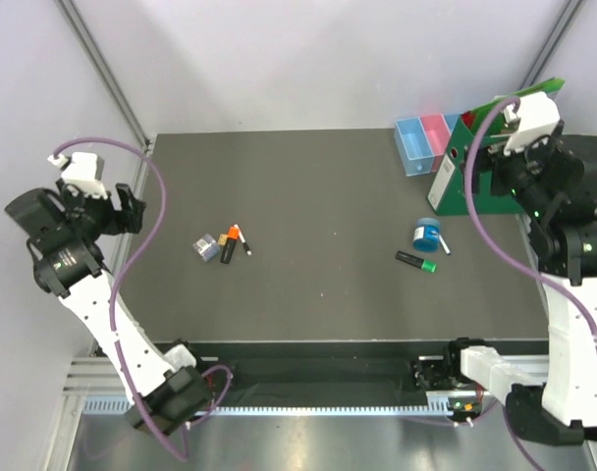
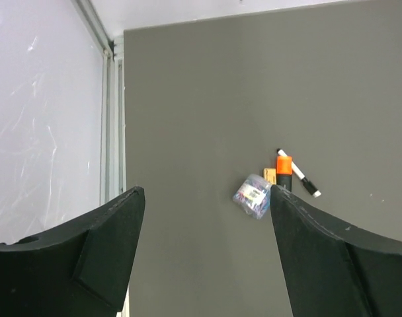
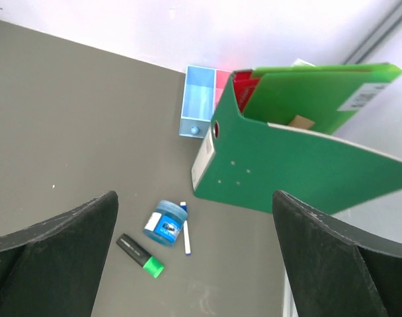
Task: Sort the stationery into containers
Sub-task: Move the storage box to the center of the board.
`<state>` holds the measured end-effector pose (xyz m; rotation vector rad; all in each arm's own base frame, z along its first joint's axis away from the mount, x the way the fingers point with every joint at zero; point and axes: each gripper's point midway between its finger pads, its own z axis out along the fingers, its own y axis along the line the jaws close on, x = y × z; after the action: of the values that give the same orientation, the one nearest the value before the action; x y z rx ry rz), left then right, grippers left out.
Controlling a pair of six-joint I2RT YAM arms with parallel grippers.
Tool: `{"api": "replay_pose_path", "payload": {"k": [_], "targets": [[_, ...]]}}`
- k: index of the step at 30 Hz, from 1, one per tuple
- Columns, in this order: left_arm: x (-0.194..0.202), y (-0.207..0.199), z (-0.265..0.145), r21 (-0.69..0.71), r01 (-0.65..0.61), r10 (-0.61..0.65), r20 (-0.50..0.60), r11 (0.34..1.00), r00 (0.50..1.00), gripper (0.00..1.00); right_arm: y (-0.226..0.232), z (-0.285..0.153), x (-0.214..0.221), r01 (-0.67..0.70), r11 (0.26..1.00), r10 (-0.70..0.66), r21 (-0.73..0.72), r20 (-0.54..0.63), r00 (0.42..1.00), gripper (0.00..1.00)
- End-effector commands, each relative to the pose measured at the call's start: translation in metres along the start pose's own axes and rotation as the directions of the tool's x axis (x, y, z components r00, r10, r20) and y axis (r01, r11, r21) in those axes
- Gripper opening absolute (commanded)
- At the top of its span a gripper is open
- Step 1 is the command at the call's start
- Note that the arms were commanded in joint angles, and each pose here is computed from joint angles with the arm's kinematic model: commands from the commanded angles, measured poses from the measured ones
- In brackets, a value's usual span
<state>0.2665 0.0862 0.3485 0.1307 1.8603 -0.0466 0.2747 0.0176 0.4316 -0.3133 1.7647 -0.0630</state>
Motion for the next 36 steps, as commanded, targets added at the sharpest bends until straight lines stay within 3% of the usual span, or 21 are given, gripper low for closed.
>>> {"api": "replay_pose_path", "payload": {"k": [1, 7, 14, 24, 34, 36], "targets": [[-0.021, -0.006, 0.022, -0.052, -0.096, 0.097, 0.017, 0.994, 0.995, 0.81, 0.008, 0.020, -0.022, 0.006, 1.000, -0.005, -0.030, 0.028, 1.000, 1.00], [-0.037, -0.031, 0.064, -0.011, -0.020, 0.020, -0.037, 1.000, 0.999, 0.79, 0.021, 0.062, -0.026, 0.078, 0.997, -0.077, 0.008, -0.021, 0.997, 1.00], [-0.052, -0.074, 0.097, 0.051, -0.107, 0.110, -0.056, 0.993, 0.992, 0.79, 0.044, 0.135, -0.018, 0.116, 0.993, -0.113, 0.037, -0.088, 0.990, 1.00], [-0.030, -0.092, 0.092, 0.113, -0.161, 0.167, -0.045, 0.980, 0.985, 0.81, 0.077, 0.264, 0.026, 0.145, 0.989, -0.141, 0.010, -0.192, 0.971, 0.90], [-0.029, -0.100, 0.079, 0.159, -0.192, 0.202, -0.051, 0.969, 0.978, 0.82, 0.082, 0.352, 0.082, 0.144, 0.989, -0.129, 0.036, -0.268, 0.955, 0.84], [-0.026, -0.100, 0.075, 0.166, -0.199, 0.212, -0.064, 0.966, 0.975, 0.82, 0.075, 0.370, 0.101, 0.153, 0.986, -0.127, 0.063, -0.298, 0.946, 0.77]]}}
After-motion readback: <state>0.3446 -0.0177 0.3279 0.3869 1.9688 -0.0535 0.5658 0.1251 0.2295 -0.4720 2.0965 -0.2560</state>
